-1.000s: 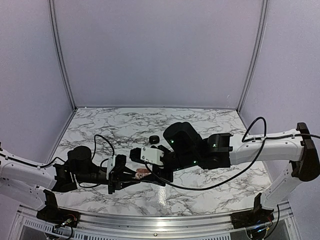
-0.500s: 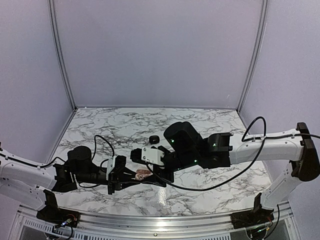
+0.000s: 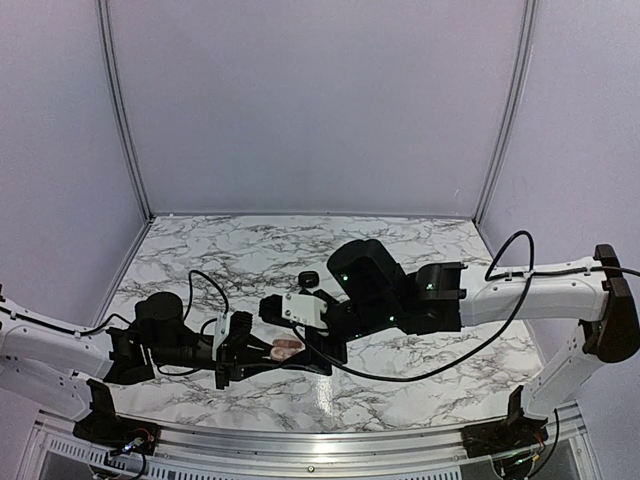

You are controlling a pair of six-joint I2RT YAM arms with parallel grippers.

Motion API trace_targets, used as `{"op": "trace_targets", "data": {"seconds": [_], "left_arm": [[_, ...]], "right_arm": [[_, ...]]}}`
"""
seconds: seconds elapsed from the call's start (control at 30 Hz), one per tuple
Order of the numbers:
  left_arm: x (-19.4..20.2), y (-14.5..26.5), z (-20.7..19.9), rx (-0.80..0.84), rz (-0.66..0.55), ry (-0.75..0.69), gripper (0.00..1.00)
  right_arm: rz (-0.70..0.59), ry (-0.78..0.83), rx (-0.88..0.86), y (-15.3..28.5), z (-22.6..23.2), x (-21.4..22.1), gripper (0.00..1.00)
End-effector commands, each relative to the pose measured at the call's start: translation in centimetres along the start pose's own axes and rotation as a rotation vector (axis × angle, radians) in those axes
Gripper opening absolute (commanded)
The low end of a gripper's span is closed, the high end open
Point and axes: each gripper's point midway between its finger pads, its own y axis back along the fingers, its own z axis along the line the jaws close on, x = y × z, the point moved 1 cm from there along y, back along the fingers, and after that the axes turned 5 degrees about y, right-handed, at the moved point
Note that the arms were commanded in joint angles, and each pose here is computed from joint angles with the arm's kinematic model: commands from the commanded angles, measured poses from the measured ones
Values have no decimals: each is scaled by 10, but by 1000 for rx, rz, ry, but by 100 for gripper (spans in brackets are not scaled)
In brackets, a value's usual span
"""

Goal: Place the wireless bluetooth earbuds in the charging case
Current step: Adjust the left earbud in the left side groove of the charging case.

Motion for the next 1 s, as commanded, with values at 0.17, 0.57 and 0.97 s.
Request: {"op": "trace_targets", "data": {"seconds": [0.17,0.57,0.97], "left_arm": [[-19,-2,-4,29,-52,-39,0],[-19,-4,-4,39,-50,-40,0],[-19,-5,-5,47,-51,-41,0]], "right_arm": [[-28,15,57,4,-17,-15,83],[-44,16,49,-2,-20,-23,82],[-69,2,46,-5,-23,-30,83]]}}
